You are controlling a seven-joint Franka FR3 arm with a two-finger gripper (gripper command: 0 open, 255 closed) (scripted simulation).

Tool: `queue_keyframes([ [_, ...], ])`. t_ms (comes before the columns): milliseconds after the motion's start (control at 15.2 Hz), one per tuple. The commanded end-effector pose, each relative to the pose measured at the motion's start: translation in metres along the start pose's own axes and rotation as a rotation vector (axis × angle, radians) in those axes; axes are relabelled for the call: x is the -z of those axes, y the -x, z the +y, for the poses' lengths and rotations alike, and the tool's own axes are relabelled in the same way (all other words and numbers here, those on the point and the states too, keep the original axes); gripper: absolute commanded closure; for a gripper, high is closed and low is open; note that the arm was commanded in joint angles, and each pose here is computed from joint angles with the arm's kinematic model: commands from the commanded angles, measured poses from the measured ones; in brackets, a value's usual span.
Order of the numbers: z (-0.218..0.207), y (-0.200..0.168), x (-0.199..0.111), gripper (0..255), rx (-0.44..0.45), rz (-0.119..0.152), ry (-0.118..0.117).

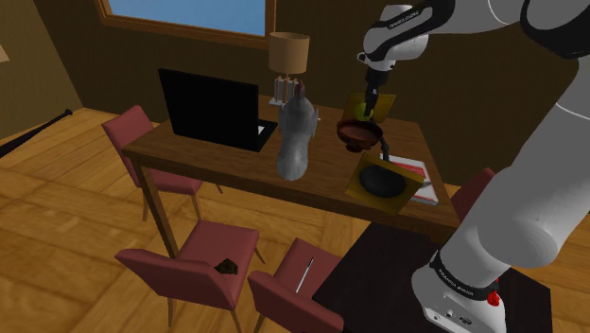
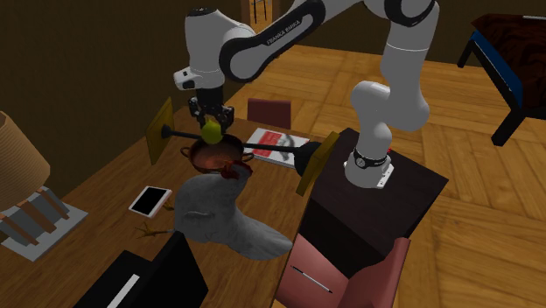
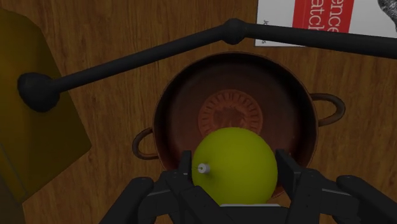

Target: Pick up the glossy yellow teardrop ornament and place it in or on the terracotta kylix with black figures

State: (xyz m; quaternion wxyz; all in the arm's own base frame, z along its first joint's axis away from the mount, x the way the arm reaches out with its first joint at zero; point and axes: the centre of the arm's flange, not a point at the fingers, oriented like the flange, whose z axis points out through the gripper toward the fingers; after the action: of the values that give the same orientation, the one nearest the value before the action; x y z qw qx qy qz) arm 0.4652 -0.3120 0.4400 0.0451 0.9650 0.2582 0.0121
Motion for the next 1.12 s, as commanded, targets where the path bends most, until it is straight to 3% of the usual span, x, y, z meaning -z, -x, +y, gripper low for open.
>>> queue_keyframes([
  [0, -0.001, 0.000, -0.010, 255, 0.000, 0.000, 0.001],
  [396, -0.004, 0.000, -0.044, 255, 0.000, 0.000, 0.001],
  [924, -0.004, 0.000, -0.044, 255, 0.000, 0.000, 0.001],
  [990, -0.004, 0.000, -0.044, 0, 0.000, 0.000, 0.001],
  [1056, -0.004, 0.000, -0.044, 0, 0.000, 0.000, 0.001],
])
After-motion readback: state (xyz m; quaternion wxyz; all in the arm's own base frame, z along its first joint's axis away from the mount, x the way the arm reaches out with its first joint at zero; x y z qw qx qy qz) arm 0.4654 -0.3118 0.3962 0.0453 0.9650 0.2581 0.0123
